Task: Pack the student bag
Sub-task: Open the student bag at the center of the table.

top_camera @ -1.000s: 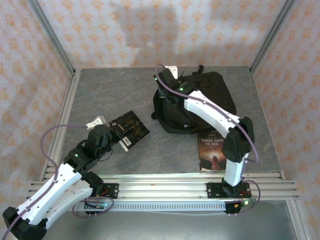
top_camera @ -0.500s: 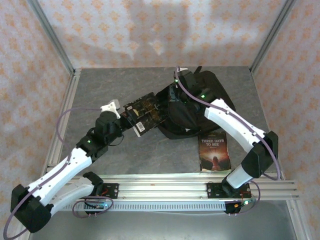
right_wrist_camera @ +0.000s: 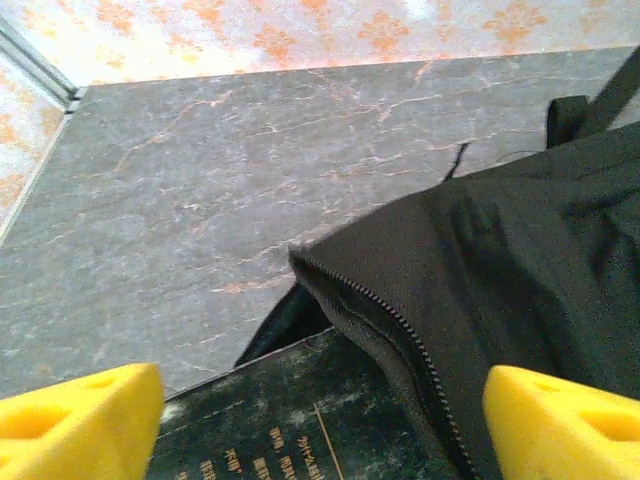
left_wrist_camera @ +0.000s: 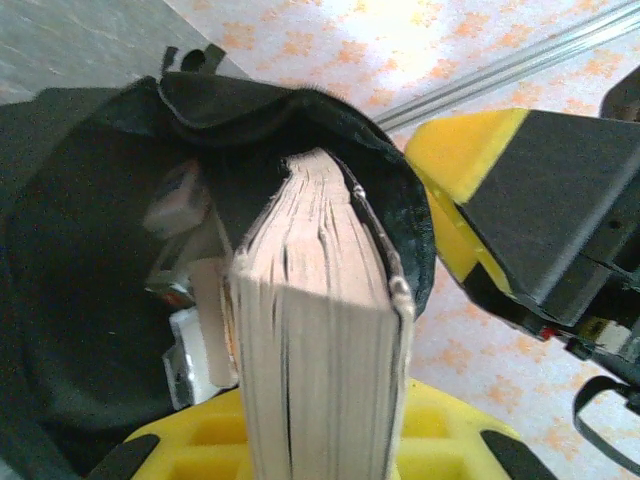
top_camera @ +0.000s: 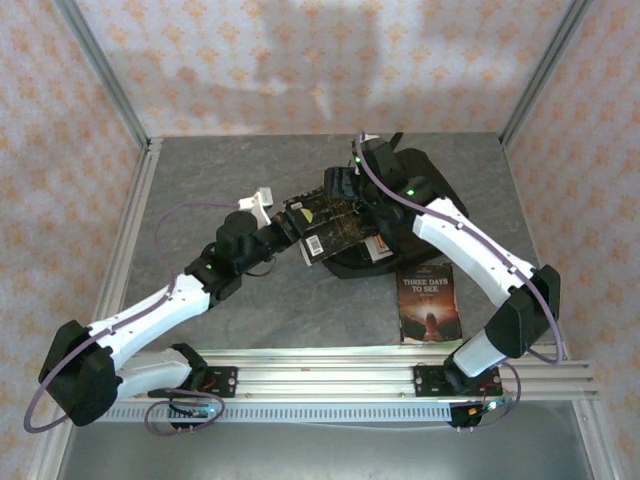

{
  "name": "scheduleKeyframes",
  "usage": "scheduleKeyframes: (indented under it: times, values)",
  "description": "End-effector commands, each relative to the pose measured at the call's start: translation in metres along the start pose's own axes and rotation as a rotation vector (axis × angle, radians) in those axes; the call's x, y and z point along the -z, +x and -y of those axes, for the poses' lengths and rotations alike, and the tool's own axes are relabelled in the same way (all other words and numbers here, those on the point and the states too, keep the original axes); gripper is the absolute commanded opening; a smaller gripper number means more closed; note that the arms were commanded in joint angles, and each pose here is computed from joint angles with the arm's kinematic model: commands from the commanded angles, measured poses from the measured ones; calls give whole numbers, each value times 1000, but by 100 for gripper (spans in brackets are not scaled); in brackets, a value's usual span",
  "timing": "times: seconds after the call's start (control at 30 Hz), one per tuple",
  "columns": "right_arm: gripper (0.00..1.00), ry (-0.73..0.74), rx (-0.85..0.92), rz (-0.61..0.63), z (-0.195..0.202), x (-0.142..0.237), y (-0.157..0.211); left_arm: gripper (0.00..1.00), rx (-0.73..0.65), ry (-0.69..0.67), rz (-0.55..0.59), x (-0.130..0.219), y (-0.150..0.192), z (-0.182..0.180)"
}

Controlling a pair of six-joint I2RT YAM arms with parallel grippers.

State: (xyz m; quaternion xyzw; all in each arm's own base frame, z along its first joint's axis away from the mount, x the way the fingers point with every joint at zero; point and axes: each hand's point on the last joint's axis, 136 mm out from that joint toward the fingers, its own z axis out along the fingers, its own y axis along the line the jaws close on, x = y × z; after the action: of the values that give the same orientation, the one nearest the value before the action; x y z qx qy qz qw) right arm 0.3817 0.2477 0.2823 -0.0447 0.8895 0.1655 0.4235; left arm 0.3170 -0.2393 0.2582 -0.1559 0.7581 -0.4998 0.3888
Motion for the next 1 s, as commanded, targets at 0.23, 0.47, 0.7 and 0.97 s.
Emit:
scheduleKeyframes:
  times: [0.23,0.47,0.7,0.97]
  values:
    - [89,216,48,25,48,23,-12,0,9,178,66,-4,-22,61]
    - [85,169,-12,-19,71,10,-1,0,20,131,55,-14,-14,40]
    - [68,-56,9,-137,48,-9,22,0,17,101,46,-18,-10,30]
    - [47,-52,7,-59,48,3,5,0,-4,49,47,-12,-9,19]
